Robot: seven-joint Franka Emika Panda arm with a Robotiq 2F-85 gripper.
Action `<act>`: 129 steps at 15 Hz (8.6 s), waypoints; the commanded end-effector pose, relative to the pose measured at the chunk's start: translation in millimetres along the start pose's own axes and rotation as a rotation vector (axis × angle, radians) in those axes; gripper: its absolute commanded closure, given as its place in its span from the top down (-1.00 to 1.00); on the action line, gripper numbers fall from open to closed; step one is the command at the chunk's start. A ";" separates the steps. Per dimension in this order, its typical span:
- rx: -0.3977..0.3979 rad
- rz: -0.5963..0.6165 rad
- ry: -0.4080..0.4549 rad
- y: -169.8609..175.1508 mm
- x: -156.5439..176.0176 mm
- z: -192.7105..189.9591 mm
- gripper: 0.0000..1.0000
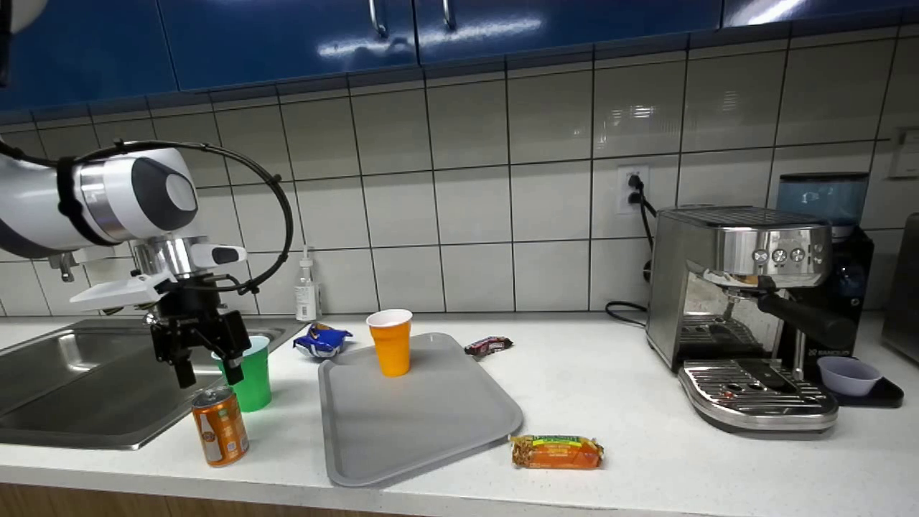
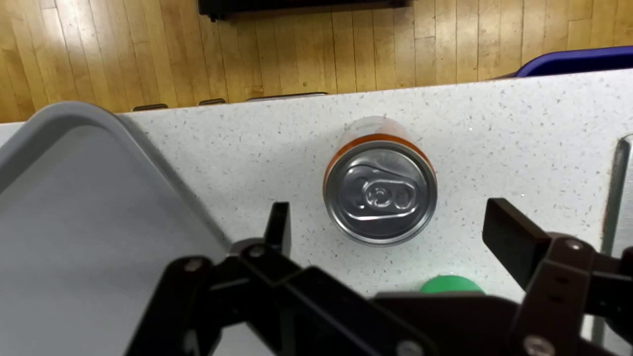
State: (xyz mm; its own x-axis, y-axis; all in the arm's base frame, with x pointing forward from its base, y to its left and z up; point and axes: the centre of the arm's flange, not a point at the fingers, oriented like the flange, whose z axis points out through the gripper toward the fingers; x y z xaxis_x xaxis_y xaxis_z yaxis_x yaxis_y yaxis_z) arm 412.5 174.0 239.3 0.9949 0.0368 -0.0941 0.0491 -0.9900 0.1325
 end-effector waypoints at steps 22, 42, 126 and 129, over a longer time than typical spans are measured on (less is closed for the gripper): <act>-0.008 0.012 -0.078 -6.1 17.7 33.6 -0.20; -0.077 0.237 0.094 29.9 64.1 -17.4 -0.20; 0.031 1.230 0.057 464.7 49.5 93.5 1.00; 0.044 1.271 0.035 468.6 56.0 109.1 1.00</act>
State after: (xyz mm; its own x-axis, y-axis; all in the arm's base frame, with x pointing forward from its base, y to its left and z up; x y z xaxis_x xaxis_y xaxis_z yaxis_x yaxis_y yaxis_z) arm 466.8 -288.0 202.5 0.3658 -0.9240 0.1112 -0.9298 -0.3575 0.0878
